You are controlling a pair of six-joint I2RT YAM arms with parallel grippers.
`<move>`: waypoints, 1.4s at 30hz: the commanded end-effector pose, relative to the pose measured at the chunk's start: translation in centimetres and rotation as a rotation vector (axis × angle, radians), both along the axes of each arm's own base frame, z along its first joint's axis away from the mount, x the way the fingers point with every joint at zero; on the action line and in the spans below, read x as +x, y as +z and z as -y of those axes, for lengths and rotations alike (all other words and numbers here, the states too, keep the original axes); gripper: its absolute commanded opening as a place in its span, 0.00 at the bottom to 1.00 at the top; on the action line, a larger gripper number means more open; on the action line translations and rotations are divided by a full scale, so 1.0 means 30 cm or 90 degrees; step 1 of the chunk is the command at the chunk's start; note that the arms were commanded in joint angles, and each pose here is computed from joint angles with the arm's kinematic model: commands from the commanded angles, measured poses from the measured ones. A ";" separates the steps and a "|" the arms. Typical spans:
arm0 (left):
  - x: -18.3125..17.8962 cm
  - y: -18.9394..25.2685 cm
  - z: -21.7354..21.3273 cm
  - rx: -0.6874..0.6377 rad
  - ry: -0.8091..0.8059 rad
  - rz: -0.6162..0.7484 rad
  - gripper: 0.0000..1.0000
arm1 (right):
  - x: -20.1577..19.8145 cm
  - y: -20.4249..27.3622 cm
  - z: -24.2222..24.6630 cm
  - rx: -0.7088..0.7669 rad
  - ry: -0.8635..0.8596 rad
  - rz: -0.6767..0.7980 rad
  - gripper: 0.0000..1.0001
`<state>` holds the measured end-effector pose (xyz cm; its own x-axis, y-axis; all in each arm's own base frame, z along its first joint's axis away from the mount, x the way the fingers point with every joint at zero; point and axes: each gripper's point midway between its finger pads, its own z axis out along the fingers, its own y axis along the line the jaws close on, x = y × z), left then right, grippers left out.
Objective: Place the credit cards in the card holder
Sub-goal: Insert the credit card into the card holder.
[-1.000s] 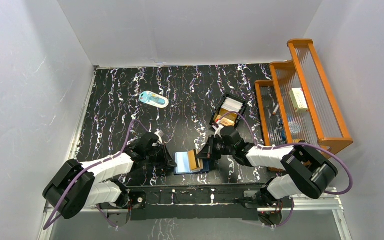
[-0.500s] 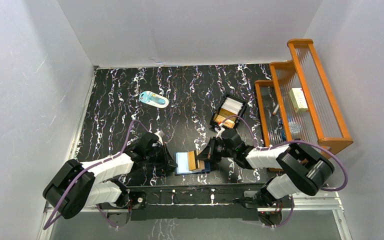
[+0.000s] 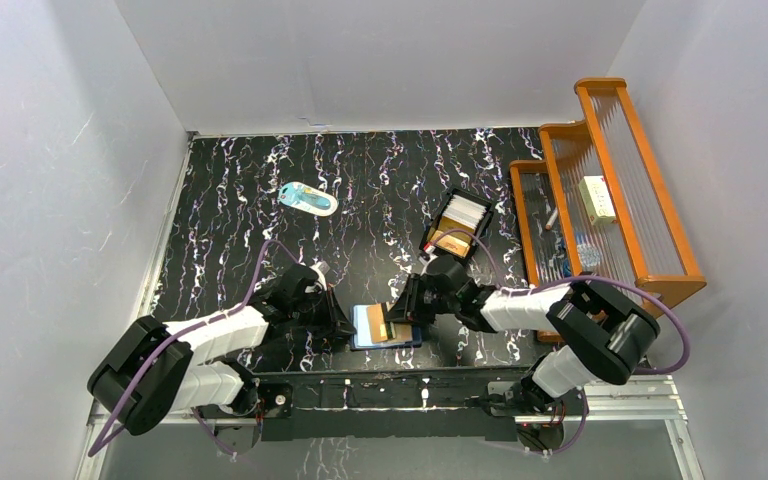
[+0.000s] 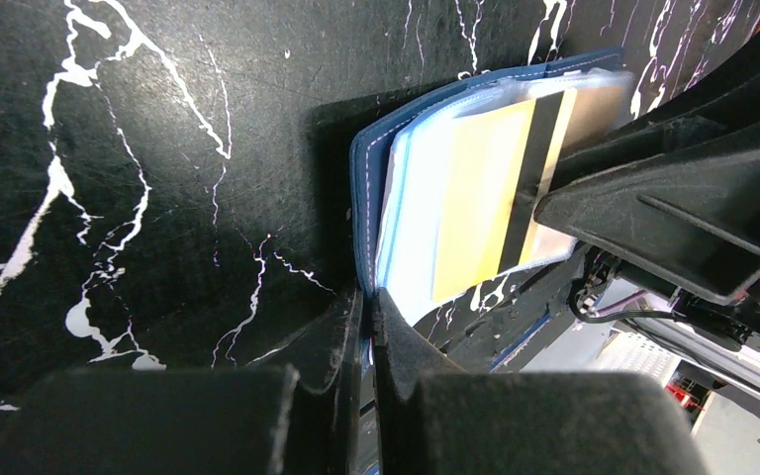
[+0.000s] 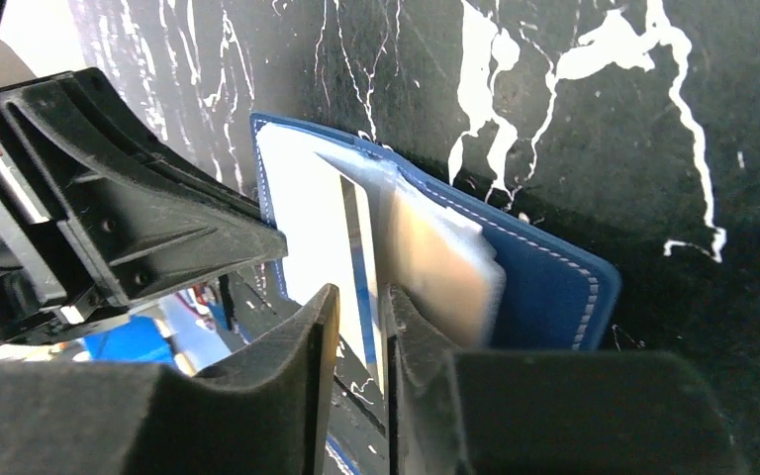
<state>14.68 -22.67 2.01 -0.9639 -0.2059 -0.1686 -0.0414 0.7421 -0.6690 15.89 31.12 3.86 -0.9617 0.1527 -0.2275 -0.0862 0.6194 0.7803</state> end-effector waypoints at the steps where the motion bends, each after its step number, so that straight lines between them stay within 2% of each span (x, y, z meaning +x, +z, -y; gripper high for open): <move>1: -0.021 -0.022 -0.012 0.010 -0.004 -0.017 0.00 | 0.022 -0.014 0.048 -0.117 -0.007 0.009 0.35; 4: -0.027 -0.031 -0.015 0.014 -0.006 -0.023 0.00 | 0.028 -0.015 0.080 -0.160 -0.011 0.015 0.44; 9: -0.020 -0.023 -0.010 0.012 -0.006 -0.018 0.00 | 0.032 -0.001 0.085 -0.177 -0.007 0.021 0.45; 28: -0.006 0.009 0.007 -0.009 0.002 -0.008 0.00 | -0.023 0.045 -0.115 -0.087 0.062 0.012 0.39; 34: -0.008 0.019 0.016 -0.018 -0.005 -0.007 0.00 | -0.029 0.036 -0.127 -0.092 0.073 0.013 0.37; 38: -0.004 0.024 0.019 -0.021 -0.006 -0.003 0.00 | -0.022 0.029 -0.124 -0.109 0.089 0.032 0.31; 42: -0.009 0.021 0.020 -0.021 -0.012 -0.005 0.00 | -0.003 0.017 -0.099 -0.156 0.096 0.056 0.32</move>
